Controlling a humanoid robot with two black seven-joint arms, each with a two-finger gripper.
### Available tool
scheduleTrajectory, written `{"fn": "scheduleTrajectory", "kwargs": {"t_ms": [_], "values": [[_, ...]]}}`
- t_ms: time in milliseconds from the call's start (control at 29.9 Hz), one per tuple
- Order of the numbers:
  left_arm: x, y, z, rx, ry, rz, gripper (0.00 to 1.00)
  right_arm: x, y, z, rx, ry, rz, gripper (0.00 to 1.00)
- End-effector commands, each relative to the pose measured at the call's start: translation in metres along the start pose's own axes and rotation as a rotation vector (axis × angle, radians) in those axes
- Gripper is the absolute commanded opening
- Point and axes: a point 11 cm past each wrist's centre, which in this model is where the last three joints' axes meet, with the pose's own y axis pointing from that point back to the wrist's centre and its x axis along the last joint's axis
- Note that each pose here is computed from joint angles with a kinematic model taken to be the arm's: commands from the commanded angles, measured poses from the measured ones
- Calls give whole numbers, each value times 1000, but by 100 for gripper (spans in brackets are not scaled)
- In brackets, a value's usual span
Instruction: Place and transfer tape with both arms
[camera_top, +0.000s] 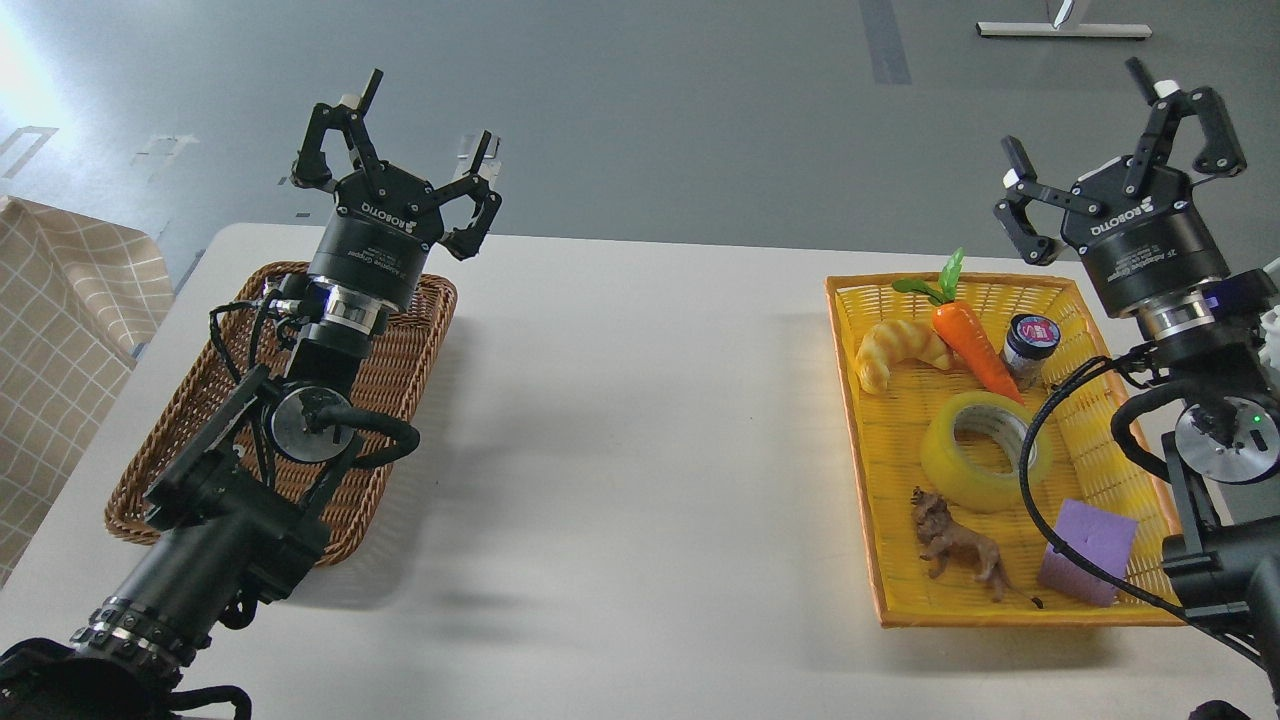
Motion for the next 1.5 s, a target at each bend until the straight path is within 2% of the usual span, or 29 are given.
{"fn": "scheduleTrajectory", "kwargs": {"t_ms": [0, 234, 434, 702, 768, 969, 1103, 1370, 1470], "values": [[0, 0, 0, -1, 0, 1, 98, 13, 7, -23, -46, 111, 5, 100], [0, 0, 0, -1, 0, 1, 98, 28, 12, -63, -168, 422, 6, 100], [1, 1, 0, 0, 0, 4, 98, 24, 4, -68, -250, 622, -22, 100], [1, 1, 1, 0, -1, 1, 98, -15, -14, -91, -308, 976, -149, 100], [-1, 0, 2, -2, -2, -3, 98, -23, -11, -95, -352, 1147, -174, 100], [-1, -1, 2, -2, -3, -6, 98, -38, -3, -87, -465, 1489, -268, 100], [-1, -1, 3, -2, -5, -6, 98, -41, 7, -73, -527, 1550, -324, 100], [-1, -1, 5, -3, -9, -6, 98, -28, 22, -50, -677, 1728, -397, 100], [-1, 0, 5, -4, -7, -6, 98, -17, 38, -32, -795, 1816, -469, 100]]}}
